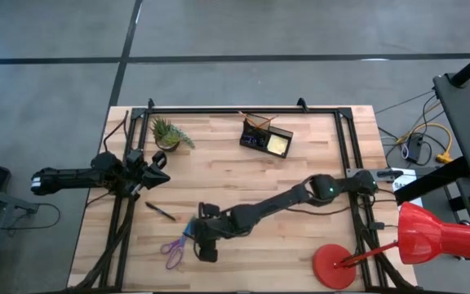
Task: Pick and place office supplies into organizer
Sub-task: Put the bottom black pen into the black desk organizer
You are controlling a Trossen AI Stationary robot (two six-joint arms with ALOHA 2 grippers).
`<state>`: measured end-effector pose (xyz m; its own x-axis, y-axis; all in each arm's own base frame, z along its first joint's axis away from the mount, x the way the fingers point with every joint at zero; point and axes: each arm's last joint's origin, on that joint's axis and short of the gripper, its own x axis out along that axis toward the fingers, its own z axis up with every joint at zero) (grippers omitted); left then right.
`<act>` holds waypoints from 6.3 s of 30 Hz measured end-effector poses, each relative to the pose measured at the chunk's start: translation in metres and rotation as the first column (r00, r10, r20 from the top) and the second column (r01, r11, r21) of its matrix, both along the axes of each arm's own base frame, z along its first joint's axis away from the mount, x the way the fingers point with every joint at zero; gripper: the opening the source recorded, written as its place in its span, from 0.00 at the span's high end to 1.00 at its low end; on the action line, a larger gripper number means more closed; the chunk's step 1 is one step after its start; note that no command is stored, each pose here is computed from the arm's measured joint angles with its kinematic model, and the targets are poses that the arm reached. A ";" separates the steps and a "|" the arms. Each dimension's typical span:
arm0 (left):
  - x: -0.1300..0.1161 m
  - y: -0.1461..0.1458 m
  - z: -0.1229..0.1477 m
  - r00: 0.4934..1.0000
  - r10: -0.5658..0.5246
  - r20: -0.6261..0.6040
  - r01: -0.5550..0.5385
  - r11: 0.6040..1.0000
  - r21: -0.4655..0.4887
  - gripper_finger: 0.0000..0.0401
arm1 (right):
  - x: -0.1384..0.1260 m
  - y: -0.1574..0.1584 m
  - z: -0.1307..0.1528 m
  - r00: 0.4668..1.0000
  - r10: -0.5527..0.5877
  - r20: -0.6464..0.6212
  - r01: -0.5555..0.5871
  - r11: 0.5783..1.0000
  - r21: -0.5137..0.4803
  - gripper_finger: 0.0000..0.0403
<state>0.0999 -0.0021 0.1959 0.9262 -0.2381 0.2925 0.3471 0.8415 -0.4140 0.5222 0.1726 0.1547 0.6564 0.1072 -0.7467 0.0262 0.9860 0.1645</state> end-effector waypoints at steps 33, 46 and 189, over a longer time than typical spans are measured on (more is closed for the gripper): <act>0.000 0.000 0.000 1.000 -0.001 0.001 0.001 1.000 0.000 1.00 | 0.011 -0.010 -0.048 0.983 -0.182 -0.012 0.182 0.983 -0.010 0.94; 0.000 0.000 0.000 1.000 0.000 0.001 0.000 1.000 0.000 1.00 | -0.004 -0.028 0.024 0.788 -0.603 -0.120 0.609 0.739 0.288 0.94; 0.000 0.000 -0.001 1.000 -0.001 -0.014 0.001 1.000 -0.001 1.00 | -0.215 -0.373 0.063 -0.128 -0.210 -0.969 -0.084 -0.971 0.222 0.91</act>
<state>0.1004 -0.0022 0.1946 0.9298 -0.2389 0.2801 0.3424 0.8404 -0.4200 0.3069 -0.2001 0.2180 0.6449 -0.3239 -0.6922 -0.2485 -0.9454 0.2109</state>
